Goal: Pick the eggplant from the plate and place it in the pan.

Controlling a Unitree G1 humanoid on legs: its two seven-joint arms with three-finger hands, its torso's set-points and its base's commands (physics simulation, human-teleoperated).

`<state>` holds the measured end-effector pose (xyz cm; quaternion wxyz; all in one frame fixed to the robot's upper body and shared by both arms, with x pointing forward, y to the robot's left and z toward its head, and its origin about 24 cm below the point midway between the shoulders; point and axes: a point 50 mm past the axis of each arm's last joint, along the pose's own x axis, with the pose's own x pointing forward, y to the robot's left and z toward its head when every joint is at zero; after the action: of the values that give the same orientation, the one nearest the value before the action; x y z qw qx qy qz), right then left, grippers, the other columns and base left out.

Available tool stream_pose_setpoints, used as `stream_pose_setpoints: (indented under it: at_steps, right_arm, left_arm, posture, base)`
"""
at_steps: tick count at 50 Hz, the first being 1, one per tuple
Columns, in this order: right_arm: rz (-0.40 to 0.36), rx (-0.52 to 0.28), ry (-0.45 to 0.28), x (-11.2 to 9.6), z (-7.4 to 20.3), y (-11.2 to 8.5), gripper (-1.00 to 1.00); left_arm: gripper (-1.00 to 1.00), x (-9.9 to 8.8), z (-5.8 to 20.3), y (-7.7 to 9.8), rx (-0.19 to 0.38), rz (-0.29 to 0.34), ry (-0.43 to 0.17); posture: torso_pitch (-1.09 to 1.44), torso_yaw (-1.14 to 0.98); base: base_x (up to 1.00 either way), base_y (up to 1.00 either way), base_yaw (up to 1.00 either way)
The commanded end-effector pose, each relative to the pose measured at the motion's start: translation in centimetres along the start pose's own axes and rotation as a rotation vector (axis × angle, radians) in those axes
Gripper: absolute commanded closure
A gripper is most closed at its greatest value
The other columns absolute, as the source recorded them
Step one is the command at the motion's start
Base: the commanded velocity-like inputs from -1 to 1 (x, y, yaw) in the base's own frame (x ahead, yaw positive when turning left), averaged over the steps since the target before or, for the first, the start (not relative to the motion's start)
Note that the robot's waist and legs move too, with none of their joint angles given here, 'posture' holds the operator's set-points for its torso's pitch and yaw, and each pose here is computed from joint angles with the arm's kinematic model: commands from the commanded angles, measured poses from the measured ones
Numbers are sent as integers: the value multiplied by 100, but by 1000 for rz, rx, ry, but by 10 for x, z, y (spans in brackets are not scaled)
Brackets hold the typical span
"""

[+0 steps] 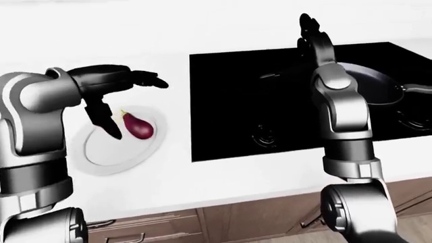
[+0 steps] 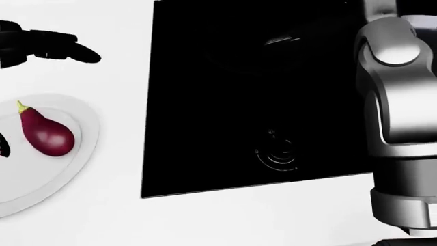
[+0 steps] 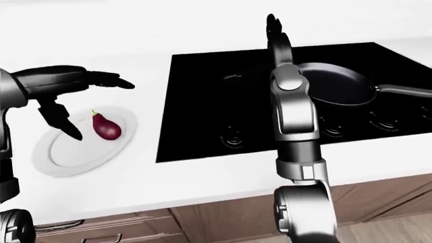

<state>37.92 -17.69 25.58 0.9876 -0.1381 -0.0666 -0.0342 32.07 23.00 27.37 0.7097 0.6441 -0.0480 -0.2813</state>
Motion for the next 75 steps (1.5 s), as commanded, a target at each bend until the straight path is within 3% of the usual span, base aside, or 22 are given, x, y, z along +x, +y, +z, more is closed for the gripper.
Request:
stream_pose_setpoints:
  at_steps: [1,9,13,25,31,38,44,49,53,60,63,64,65,66,75]
  right_arm:
    - [-15,-4,-101,-2,22,-3,-100]
    - [-12,0,-92,-4,17,-5,-100]
    - [-10,2,-92,-3,16,-4,-100]
    - [-11,-8,-86,-4,9,-3,-100]
    - [-10,-13,-91,-3,12,-2,-100]
    - [-4,-17,-84,-5,4,1,-100]
    - [-10,-15,-84,-6,4,0,-100]
    - [-15,-16,-86,-5,4,-2,-100]
    - [-14,-12,-87,-6,3,-1,-100]
    - [-17,-10,-90,-5,1,-1,-100]
    - [-20,-11,-96,-7,1,-2,-100]
    - [-22,-11,-97,-7,2,-2,-100]
    - [-23,-12,-97,-6,2,-3,-100]
    - [-24,-9,-100,-6,3,-3,-100]
    - [-33,-7,-102,-7,-1,-4,-100]
  left_arm:
    - [-55,-8,5,10,30,67,-18]
    - [-55,4,6,2,24,60,-21]
    - [-52,12,8,8,15,71,-25]
    - [-51,15,3,0,20,59,-14]
    - [-31,16,2,-4,13,55,-12]
    - [-29,20,2,-6,14,54,-13]
    - [-16,20,1,-2,14,63,-7]
    - [11,25,3,-6,23,63,-11]
    - [-4,27,3,-10,21,66,-7]
    - [5,32,-1,-18,19,58,4]
    - [14,31,-4,-19,20,59,14]
    - [28,32,-5,-21,13,57,17]
    - [84,32,-7,-22,14,57,19]
    - [100,32,-8,-22,13,56,22]
    - [99,32,-12,-25,3,60,28]
  posture:
    - [0,0]
    - [0,0]
    - [0,0]
    - [0,0]
    - [0,0]
    - [0,0]
    - [0,0]
    - [0,0]
    - [0,0]
    - [0,0]
    - [0,0]
    - [0,0]
    - [0,0]
    - [0,0]
    - [0,0]
  base:
    - [0,0,0]
    - [0,0,0]
    - [0,0,0]
    - [0,0,0]
    - [0,0,0]
    - [0,0,0]
    - [0,0,0]
    - [0,0,0]
    - [0,0,0]
    - [0,0,0]
    - [0,0,0]
    - [0,0,0]
    - [0,0,0]
    - [0,0,0]
    - [0,0,0]
